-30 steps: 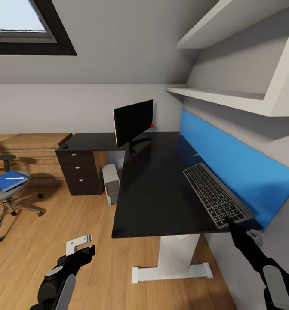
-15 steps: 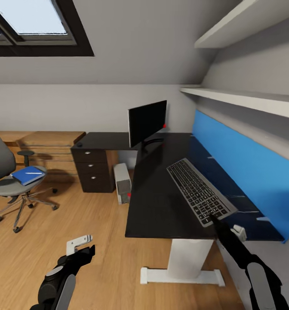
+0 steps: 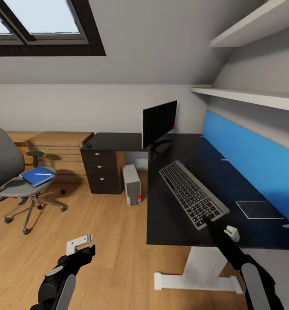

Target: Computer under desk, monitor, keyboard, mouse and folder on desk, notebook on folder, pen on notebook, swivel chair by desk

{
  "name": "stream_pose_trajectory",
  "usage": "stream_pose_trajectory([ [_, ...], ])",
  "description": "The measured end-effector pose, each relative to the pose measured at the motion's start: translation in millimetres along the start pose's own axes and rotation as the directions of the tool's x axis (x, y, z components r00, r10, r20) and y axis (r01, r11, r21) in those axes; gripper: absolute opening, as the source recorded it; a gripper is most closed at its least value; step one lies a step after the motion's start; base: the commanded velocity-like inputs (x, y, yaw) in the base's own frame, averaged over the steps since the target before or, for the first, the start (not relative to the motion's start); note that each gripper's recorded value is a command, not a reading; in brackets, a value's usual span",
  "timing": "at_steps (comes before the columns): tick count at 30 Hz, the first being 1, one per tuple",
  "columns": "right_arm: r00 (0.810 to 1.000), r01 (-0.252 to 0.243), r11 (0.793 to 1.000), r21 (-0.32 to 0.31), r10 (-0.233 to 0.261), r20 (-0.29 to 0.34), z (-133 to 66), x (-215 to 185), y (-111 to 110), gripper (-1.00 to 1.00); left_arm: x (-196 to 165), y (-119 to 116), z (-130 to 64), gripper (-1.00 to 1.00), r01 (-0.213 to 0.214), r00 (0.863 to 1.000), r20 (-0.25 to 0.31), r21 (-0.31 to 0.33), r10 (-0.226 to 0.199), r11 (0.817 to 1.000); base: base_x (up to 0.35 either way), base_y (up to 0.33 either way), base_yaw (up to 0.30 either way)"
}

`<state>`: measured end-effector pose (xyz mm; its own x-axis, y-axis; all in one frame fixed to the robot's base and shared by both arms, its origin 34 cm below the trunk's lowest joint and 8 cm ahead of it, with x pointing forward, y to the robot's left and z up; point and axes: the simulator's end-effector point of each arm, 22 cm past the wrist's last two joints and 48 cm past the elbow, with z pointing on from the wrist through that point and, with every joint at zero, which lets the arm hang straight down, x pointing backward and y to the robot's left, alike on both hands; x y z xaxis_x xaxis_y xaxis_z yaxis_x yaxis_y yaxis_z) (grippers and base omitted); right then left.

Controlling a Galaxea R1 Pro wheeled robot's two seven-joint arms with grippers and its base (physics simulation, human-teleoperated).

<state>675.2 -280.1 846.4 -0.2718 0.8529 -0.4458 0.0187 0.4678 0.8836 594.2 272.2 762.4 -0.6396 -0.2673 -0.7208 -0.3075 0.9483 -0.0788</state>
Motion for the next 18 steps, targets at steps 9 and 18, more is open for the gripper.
stream_pose_trajectory([
  [9, 1.000, -0.009, 1.000, -0.012, 0.009, -0.024, 4.0, 14.4, 5.9, -1.00, 0.2, -0.4, 0.0, 1.00, 0.001, 1.000, -0.001, 0.002, -0.001, 1.000, 0.098, 0.309, 0.000],
  [18, 0.999, -0.006, 1.000, -0.019, 0.005, -0.038, 5.4, 20.7, 9.8, -1.00, -0.8, -0.8, -0.8, 1.00, 0.002, 1.000, 0.001, 0.004, -0.002, 1.000, 0.091, 0.317, 0.000],
])
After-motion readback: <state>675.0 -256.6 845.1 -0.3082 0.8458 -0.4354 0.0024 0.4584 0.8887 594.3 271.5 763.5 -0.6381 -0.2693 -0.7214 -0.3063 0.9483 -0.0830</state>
